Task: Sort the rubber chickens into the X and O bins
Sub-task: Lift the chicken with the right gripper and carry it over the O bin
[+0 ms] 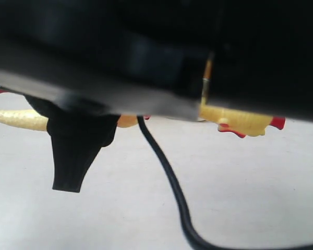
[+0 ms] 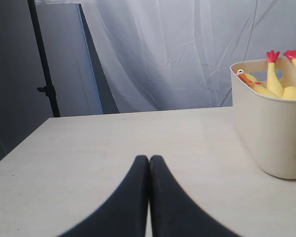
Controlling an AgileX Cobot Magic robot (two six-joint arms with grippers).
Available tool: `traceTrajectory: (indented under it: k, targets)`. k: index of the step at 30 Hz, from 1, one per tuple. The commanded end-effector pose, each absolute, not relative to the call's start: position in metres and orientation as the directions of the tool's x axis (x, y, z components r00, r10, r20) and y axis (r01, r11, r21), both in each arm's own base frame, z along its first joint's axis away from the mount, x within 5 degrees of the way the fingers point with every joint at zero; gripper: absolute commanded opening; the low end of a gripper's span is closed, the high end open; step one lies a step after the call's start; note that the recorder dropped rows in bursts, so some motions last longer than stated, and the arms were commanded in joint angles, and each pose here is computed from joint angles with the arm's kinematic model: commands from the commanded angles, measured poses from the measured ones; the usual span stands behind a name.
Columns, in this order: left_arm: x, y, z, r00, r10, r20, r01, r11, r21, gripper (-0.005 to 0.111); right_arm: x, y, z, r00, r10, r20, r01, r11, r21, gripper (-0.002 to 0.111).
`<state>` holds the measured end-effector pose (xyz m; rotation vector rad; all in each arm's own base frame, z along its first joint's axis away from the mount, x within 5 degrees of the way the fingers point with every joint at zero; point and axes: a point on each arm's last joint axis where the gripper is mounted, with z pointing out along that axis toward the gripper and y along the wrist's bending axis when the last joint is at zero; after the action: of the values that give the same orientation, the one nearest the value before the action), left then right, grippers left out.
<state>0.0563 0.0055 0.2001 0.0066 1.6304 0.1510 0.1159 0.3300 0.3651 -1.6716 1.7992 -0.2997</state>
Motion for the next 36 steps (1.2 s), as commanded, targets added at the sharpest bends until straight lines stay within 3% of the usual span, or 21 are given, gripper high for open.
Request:
traceTrajectory:
  k: [1, 9, 15, 21, 36]
  targets:
    - [0.056, 0.005, 0.201, -0.054, 0.096, -0.994, -0.078, 0.992, 0.1, 0.0, 0.117, 0.327, 0.371, 0.041, -0.949, -0.312, -0.787, 0.162, -0.596, -0.001]
    - [0.056, 0.005, 0.201, -0.054, 0.096, -0.994, -0.078, 0.992, 0.1, 0.0, 0.123, 0.328, 0.361, 0.096, -0.97, -0.226, -0.782, 0.067, -0.619, -0.001]
    - [0.056, 0.005, 0.201, -0.054, 0.096, -0.994, -0.078, 0.992, 0.1, 0.0, 0.158, 0.321, 0.298, 0.143, -0.986, 0.091, -0.78, -0.169, -0.602, -0.001]
    - [0.056, 0.005, 0.201, -0.054, 0.096, -0.994, -0.078, 0.992, 0.1, 0.0, 0.206, 0.298, 0.274, 0.095, -0.903, 0.419, -0.571, -0.394, -0.72, -0.001]
    - [0.056, 0.005, 0.201, -0.054, 0.096, -0.994, -0.078, 0.992, 0.1, 0.0, 0.219, 0.264, 0.331, 0.028, -0.914, 0.405, -0.437, -0.375, -0.817, -0.001]
